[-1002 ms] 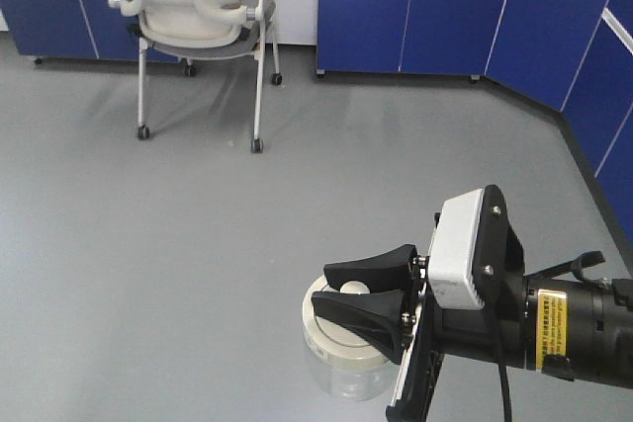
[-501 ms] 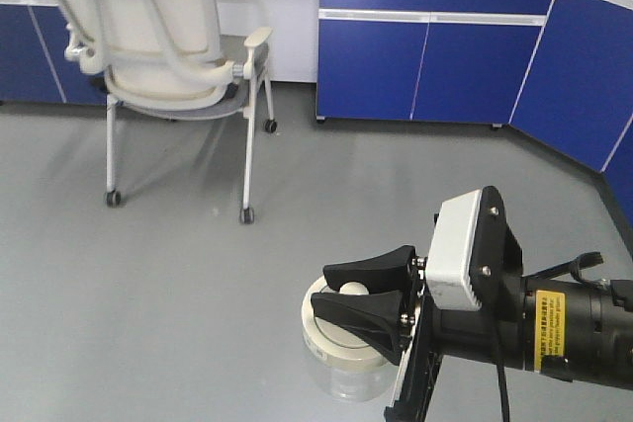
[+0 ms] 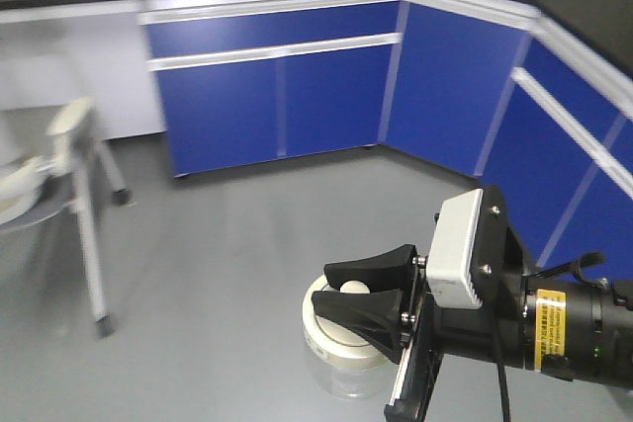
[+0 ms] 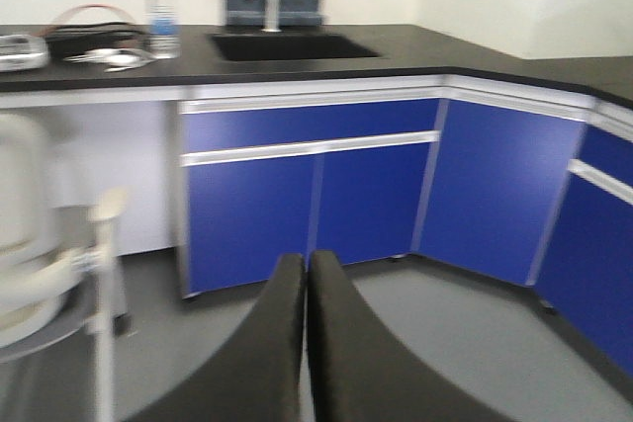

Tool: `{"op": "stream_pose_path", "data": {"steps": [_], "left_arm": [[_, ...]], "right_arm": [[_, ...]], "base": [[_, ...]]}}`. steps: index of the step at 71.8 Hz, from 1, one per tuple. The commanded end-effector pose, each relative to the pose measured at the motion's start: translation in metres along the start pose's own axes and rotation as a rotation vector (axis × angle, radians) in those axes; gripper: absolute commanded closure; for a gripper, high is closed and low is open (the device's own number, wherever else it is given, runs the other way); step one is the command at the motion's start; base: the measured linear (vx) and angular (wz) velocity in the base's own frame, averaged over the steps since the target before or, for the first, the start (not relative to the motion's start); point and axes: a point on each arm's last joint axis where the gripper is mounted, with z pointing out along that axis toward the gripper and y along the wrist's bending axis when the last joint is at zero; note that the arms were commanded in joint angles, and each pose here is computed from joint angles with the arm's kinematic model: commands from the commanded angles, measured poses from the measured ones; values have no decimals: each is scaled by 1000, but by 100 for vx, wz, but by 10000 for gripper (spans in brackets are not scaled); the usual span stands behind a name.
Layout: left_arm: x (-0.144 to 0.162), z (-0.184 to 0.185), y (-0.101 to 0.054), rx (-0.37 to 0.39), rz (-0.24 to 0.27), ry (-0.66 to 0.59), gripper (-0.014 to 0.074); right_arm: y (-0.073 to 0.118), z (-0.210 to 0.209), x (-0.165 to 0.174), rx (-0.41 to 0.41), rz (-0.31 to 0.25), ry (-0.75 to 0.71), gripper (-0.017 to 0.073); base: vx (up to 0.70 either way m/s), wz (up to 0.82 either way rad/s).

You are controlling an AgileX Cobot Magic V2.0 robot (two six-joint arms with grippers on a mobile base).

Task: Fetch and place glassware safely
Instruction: 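Hold the jar in the right gripper while the base drives to the bench, then lower the held jar with the right gripper onto the black bench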

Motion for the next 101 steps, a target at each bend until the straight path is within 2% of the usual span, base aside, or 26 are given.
{"op": "stream_pose_path", "data": {"steps": [1, 63, 101], "left_arm": [[-15, -2, -2, 17, -6, -85, 601], [-15, -2, -2, 17, -6, -85, 601], [-15, -2, -2, 17, -6, -85, 601]], "right_arm": [[2, -3, -19, -21, -7, -100, 560], [2, -3, -19, -21, -7, -100, 560], [2, -3, -19, -21, -7, -100, 560]], "base": [[43, -93], [29, -93], [18, -62]]}}
